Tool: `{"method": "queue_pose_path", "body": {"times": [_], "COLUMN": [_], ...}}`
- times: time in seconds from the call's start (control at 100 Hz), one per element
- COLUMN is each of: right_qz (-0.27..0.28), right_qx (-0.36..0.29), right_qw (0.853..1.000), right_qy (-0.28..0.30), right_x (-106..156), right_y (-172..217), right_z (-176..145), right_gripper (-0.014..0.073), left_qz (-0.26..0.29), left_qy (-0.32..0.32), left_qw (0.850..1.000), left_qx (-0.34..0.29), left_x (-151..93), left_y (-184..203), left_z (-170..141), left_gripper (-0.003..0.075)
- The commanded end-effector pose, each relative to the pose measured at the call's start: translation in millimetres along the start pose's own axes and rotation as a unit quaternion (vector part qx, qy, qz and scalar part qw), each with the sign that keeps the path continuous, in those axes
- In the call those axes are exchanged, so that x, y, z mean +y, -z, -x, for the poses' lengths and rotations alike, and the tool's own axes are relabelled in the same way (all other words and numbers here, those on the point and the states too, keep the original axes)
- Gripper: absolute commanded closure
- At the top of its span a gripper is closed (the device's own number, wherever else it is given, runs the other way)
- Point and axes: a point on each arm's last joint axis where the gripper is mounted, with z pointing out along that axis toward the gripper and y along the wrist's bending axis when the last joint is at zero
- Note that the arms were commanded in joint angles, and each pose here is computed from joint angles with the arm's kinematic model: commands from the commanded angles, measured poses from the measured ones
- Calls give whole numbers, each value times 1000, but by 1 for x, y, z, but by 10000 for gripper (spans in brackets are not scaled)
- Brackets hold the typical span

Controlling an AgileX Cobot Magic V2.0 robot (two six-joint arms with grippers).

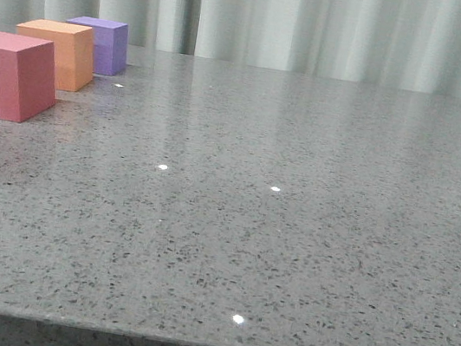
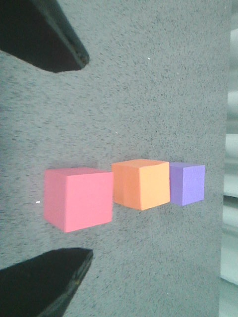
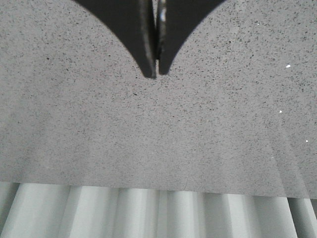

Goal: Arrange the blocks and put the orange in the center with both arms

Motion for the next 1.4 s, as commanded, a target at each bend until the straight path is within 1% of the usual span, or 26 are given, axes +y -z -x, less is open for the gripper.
{"method": "queue_pose_path", "body": {"times": [0.0,0.18,0.23,0.28,0.35,0.4,0.42,0.47,0.49,0.54,0.56,0.59,1.39], "right_qz": [6,6,6,6,6,6,6,6,6,6,6,6,6], "right_qx": [-49,-49,-49,-49,-49,-49,-49,-49,-49,-49,-49,-49,-49], "right_qw": [999,999,999,999,999,999,999,999,999,999,999,999,999], "right_qy": [11,11,11,11,11,11,11,11,11,11,11,11,11], "right_x": [1,1,1,1,1,1,1,1,1,1,1,1,1], "right_y": [3,3,3,3,3,3,3,3,3,3,3,3,3], "right_z": [15,15,15,15,15,15,15,15,15,15,15,15,15], "right_gripper": [662,662,662,662,662,662,662,662,662,662,662,662,662], "left_qz": [-8,-14,-16,-17,-17,-18,-18,-18,-18,-18,-18,-18,-18], "left_qy": [6,8,8,8,6,5,5,4,4,4,4,4,4], "left_qw": [997,993,992,991,990,989,988,988,987,987,987,987,987], "left_qx": [-75,-113,-121,-130,-141,-147,-151,-156,-157,-160,-160,-160,-157], "left_x": [0,2,3,3,4,4,4,4,4,4,4,4,4], "left_y": [22,52,57,62,68,71,73,75,76,77,77,77,77], "left_z": [-2,-33,-39,-45,-52,-56,-56,-58,-58,-58,-58,-58,-59], "left_gripper": [40,46,67,108,204,313,343,470,503,633,664,740,739]}}
